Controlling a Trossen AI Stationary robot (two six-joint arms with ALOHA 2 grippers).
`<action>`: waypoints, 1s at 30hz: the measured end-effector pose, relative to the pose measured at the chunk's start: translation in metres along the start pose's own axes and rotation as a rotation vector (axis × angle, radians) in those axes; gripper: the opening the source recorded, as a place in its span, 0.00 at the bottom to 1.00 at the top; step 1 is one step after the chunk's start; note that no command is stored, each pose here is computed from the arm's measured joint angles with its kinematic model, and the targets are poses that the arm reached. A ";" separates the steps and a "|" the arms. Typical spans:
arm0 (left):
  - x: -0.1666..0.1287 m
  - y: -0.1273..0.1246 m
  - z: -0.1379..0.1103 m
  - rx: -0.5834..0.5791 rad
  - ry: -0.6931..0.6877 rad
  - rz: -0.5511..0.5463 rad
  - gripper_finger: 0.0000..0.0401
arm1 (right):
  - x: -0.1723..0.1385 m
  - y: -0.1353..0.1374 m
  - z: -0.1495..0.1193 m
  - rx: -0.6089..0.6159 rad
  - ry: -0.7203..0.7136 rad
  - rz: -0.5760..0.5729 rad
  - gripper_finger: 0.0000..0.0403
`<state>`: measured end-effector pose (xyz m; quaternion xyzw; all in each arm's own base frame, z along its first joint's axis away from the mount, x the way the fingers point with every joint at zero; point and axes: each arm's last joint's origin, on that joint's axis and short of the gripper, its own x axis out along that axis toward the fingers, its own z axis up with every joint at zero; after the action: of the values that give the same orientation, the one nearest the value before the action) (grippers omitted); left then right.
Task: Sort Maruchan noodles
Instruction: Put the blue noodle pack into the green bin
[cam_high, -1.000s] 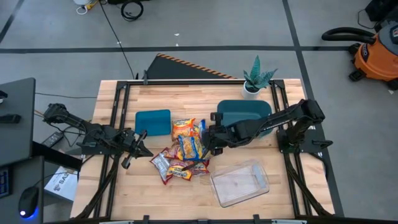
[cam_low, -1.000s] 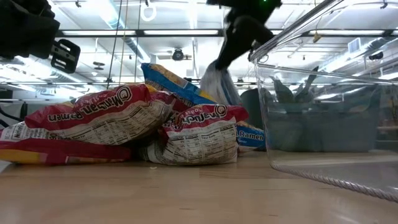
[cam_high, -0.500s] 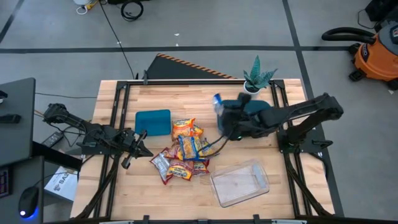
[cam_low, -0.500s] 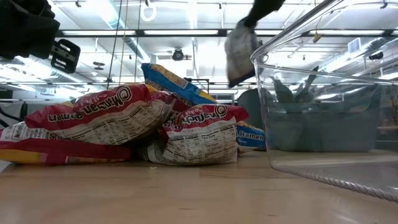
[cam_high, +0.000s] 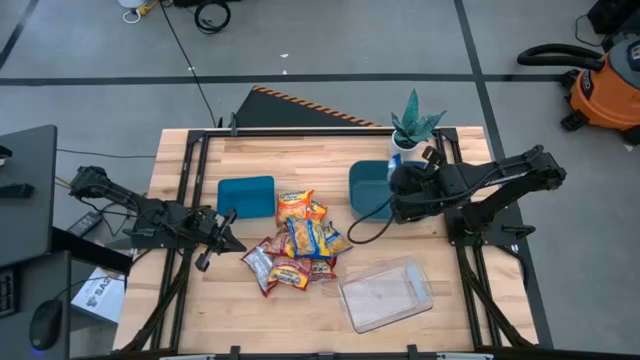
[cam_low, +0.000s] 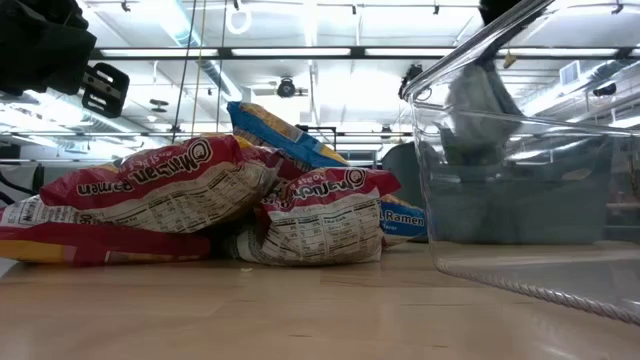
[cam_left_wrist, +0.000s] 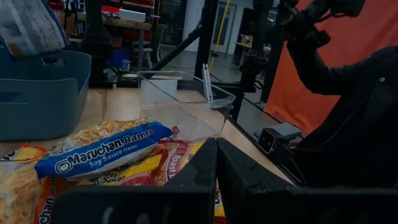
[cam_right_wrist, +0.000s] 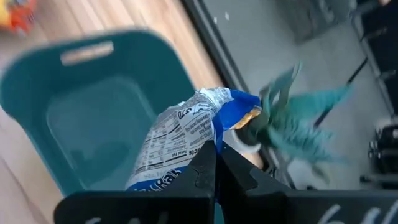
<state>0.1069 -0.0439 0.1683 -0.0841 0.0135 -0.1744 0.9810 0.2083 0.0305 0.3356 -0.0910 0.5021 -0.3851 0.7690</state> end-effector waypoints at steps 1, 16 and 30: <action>0.000 0.000 0.000 0.000 0.000 0.000 0.03 | 0.003 0.001 -0.004 -0.005 0.020 0.002 0.02; 0.000 0.000 0.000 0.000 0.000 0.000 0.03 | 0.049 0.014 -0.040 -0.050 0.249 -0.070 0.02; 0.000 0.000 0.000 0.000 0.000 0.000 0.03 | 0.064 0.051 -0.013 -0.062 0.005 0.285 0.31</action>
<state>0.1069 -0.0439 0.1684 -0.0841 0.0135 -0.1745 0.9810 0.2359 0.0246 0.2574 -0.0417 0.5234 -0.2563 0.8115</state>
